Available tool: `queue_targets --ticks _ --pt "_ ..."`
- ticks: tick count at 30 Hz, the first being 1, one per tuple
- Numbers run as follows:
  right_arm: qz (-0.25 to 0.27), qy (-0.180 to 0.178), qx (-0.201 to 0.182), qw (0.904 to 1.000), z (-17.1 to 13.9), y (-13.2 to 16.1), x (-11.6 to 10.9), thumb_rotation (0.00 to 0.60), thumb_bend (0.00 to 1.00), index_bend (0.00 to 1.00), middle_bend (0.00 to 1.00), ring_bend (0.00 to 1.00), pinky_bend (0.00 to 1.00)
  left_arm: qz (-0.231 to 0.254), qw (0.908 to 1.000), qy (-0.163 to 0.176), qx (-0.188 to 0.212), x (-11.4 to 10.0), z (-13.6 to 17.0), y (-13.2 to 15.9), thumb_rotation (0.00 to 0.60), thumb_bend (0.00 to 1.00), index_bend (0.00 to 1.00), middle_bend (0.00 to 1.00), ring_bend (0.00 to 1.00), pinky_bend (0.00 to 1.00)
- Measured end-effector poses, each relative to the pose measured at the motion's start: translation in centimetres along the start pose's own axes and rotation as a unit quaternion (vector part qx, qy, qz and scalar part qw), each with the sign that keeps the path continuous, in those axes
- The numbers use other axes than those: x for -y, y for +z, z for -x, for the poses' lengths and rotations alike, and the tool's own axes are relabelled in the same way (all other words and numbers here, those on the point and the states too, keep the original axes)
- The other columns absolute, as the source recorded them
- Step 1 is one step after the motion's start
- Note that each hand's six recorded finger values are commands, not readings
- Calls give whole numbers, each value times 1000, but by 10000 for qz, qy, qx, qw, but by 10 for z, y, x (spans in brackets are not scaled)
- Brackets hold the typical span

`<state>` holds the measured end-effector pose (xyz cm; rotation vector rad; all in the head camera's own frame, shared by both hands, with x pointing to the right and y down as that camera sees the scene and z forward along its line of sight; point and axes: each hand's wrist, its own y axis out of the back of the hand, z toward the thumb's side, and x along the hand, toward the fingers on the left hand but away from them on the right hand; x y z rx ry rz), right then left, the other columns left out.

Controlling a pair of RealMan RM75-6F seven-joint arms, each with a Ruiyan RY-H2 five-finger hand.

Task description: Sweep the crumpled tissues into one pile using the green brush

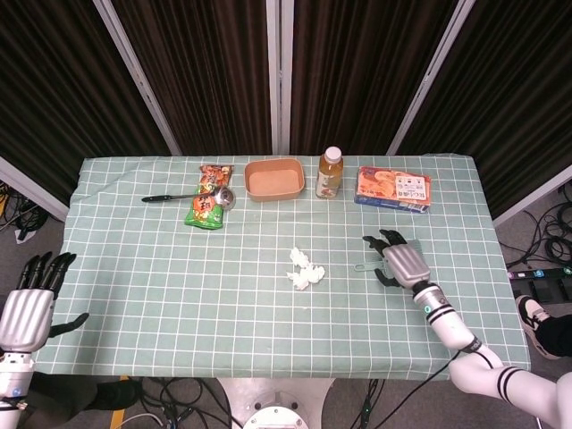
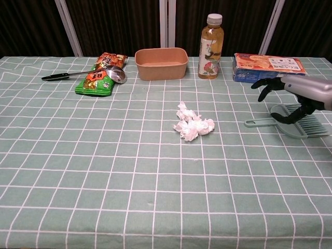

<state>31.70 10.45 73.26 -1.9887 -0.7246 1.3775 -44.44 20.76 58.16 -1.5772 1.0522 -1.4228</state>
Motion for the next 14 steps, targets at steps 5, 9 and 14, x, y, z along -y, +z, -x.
queue_targets --ticks 5,9,14 --pt "61 -683 103 9976 -33 -13 -35 600 366 97 199 0 0 12 10000 -36 -4 3 -2 0 600 7 74 88 0 18" --pt "71 -1246 294 9917 -77 -27 -58 600 365 72 146 0 0 41 10000 -58 8 7 -6 1 600 7 74 88 0 18" --pt "163 -1816 619 9813 -141 -40 -73 600 365 67 142 0 0 63 10000 -54 54 10 -9 4 600 7 74 88 0 18"
